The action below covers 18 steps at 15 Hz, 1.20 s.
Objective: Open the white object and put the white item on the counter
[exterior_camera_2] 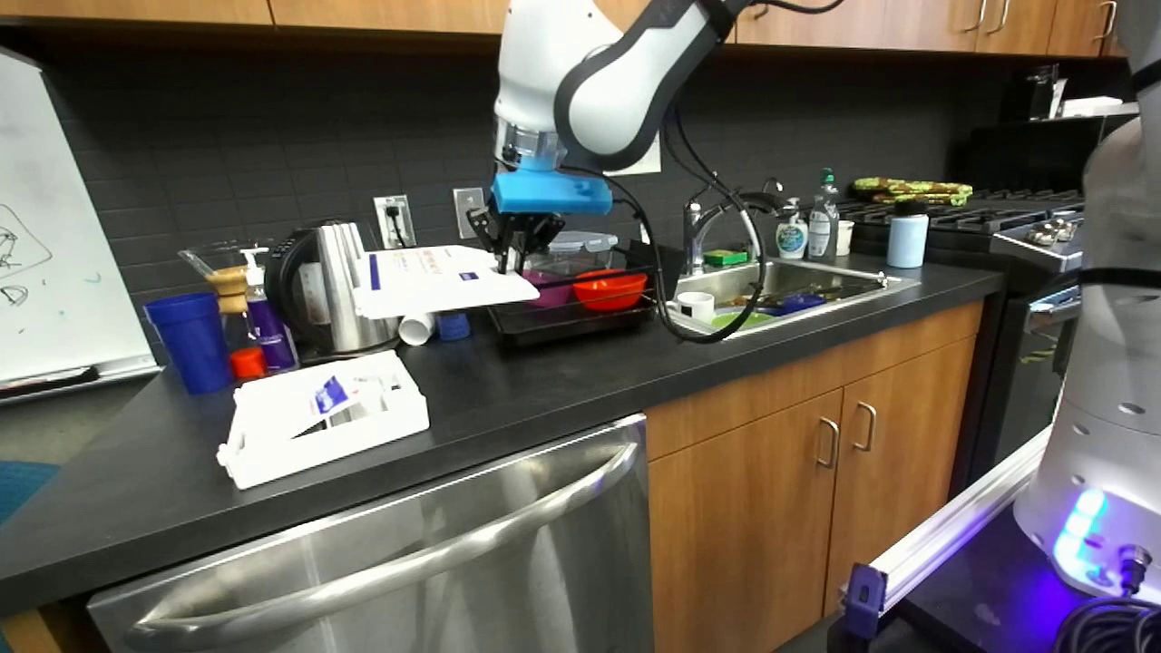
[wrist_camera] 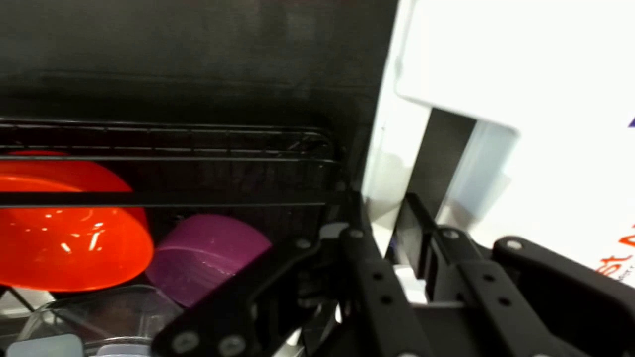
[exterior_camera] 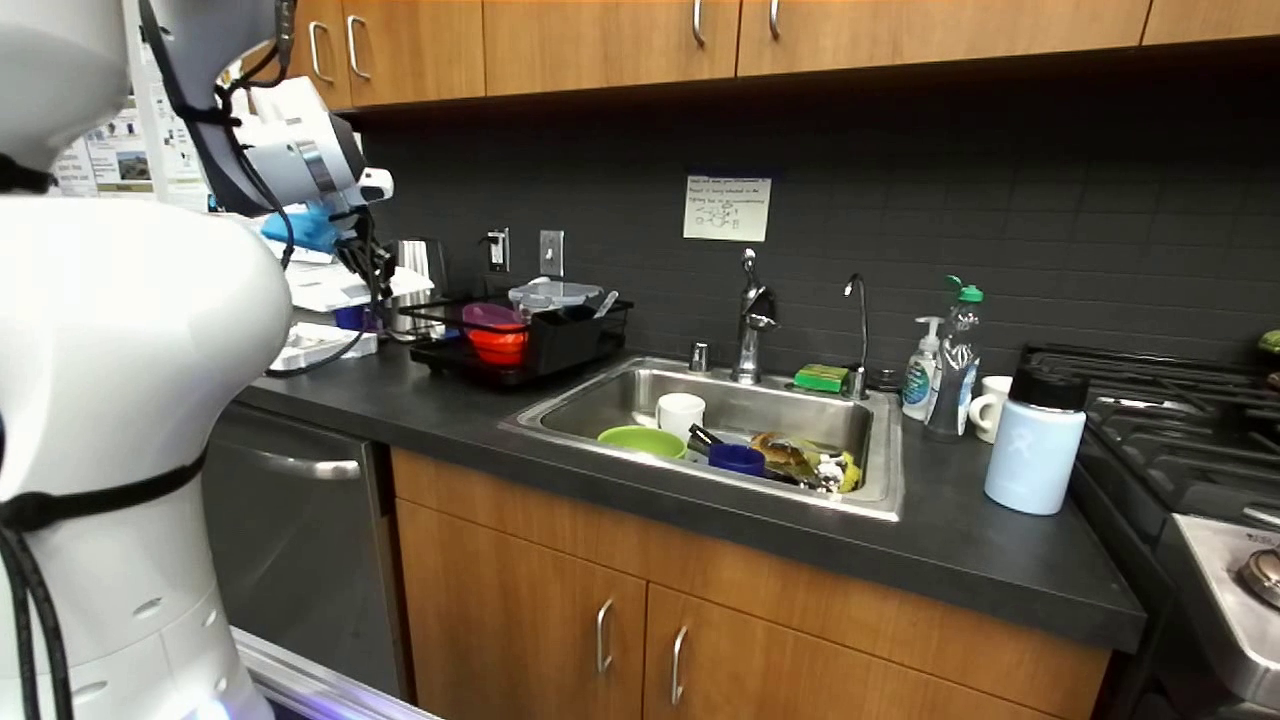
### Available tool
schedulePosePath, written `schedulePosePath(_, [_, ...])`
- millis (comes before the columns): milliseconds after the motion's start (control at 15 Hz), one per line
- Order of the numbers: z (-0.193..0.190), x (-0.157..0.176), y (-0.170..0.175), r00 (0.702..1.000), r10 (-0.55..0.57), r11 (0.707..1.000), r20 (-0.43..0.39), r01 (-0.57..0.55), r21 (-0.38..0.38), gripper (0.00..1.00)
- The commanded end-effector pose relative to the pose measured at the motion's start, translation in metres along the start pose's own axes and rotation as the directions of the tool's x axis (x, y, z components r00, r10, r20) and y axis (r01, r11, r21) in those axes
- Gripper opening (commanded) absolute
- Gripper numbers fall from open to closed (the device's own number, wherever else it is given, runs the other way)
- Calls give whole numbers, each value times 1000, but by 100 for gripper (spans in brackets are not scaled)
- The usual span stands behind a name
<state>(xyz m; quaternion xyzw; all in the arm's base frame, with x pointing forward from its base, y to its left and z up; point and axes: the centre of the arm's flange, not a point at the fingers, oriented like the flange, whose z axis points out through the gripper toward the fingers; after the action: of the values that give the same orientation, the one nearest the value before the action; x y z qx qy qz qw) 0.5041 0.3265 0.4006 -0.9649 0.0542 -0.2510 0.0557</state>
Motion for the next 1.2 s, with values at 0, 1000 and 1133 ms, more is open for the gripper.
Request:
schedulePosePath(0, [-15, -13, 39, 999, 32, 999, -30, -32, -10, 5])
schedulePosePath(1000, [17, -42, 90, 986, 49, 989, -157, -70, -129, 5])
schedulePosePath(1133, [22, -47, 89, 985, 38, 989, -168, -62, -137, 5])
